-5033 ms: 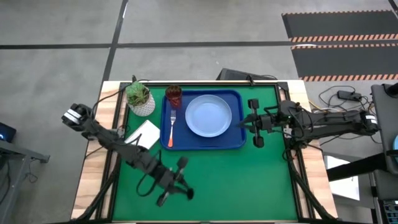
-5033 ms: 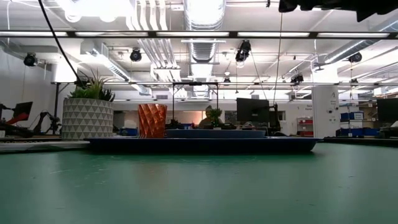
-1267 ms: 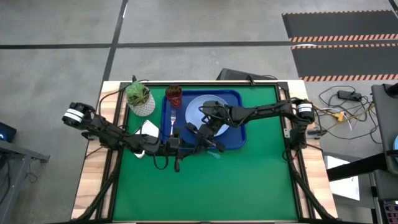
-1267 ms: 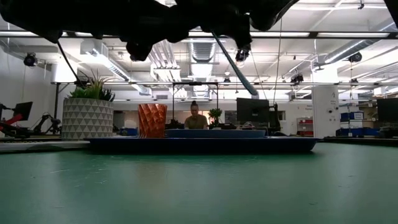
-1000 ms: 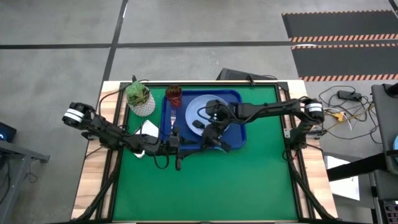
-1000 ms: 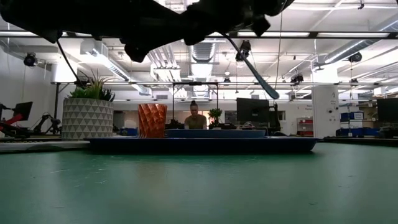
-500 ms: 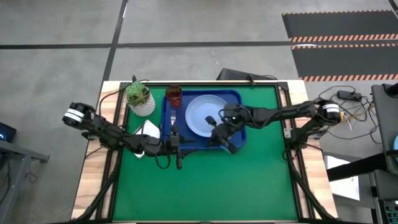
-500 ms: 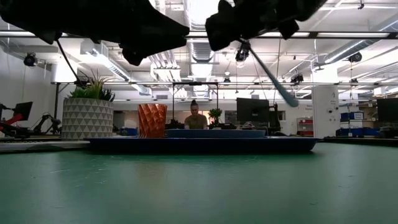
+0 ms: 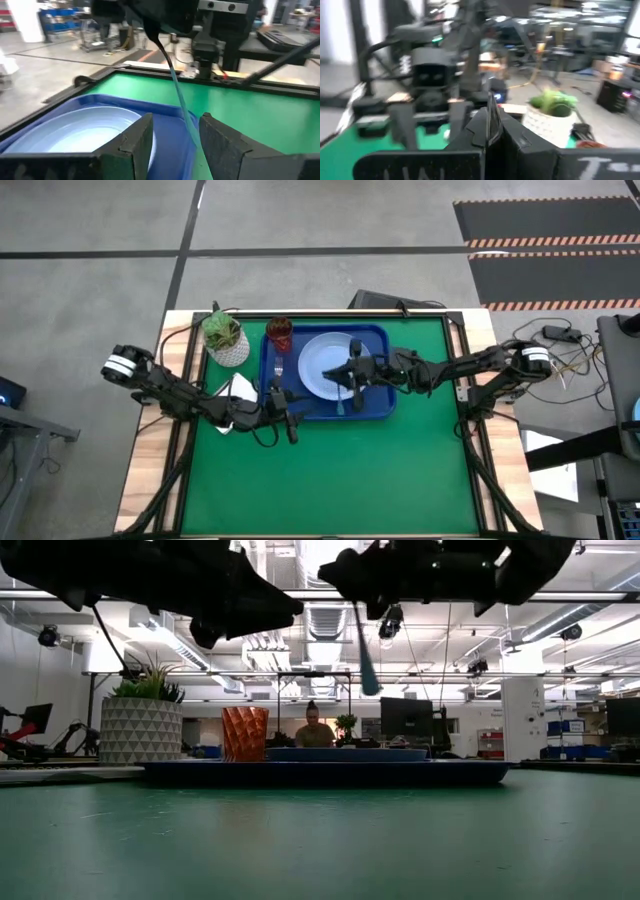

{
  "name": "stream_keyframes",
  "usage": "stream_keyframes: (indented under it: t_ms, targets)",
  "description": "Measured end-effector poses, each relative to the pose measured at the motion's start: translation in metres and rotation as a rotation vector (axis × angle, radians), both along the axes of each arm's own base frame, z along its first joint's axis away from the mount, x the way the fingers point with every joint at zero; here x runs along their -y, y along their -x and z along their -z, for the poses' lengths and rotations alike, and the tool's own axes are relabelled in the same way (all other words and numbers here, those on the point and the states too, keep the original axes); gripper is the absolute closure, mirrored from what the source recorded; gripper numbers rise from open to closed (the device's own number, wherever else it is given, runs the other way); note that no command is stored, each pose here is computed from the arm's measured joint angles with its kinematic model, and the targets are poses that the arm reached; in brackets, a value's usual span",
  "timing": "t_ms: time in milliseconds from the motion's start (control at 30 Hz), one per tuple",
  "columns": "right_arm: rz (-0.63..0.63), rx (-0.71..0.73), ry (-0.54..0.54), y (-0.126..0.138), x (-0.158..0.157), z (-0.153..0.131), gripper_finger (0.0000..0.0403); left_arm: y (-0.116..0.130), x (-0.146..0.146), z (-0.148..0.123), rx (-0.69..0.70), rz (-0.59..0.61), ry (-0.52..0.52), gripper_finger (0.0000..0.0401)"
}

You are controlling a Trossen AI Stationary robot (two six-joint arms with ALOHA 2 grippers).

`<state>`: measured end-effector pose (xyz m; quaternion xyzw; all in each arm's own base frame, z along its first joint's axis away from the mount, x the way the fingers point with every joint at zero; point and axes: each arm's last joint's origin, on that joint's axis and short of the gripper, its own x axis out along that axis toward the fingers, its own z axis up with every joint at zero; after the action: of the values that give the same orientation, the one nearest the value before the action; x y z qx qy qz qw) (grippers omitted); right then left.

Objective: Pick and place plate/cup/fork/spoon on tray
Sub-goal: Put the blue spoon on the tray to the right of the orange fork

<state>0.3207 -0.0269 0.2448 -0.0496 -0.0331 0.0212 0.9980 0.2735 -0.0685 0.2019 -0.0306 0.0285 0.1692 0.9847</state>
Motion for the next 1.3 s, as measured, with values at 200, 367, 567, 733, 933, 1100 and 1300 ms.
stream_keyframes:
  t_ms: [200,367,567,733,933,1100,1300]
  targets:
    - [0.129,0.097,-0.104,-0.011,0.005,0.012,0.0392,-0.002,-0.002,-0.005,0.02,-0.097,-0.002,0.026]
    - [0.203,0.176,-0.182,-0.019,0.007,0.025,0.0392,-0.003,-0.002,-0.008,0.029,-0.103,0.0,0.026]
    - [0.228,0.278,-0.209,-0.028,-0.003,0.038,0.0392,-0.009,-0.003,-0.005,0.033,-0.141,0.0,0.026]
    - [0.301,0.284,-0.147,-0.039,-0.014,0.041,0.0391,-0.024,-0.005,0.004,0.033,-0.181,-0.003,0.026]
    - [0.325,0.277,-0.099,-0.048,-0.022,0.042,0.0391,-0.041,-0.004,0.006,0.011,-0.257,-0.06,0.026]
    - [0.4,0.253,-0.081,-0.048,-0.02,0.043,0.039,-0.046,-0.004,0.002,0.012,-0.289,-0.079,0.026]
    - [0.401,0.239,-0.078,-0.048,-0.02,0.045,0.039,-0.044,-0.004,0.004,-0.003,-0.335,-0.083,0.0267]
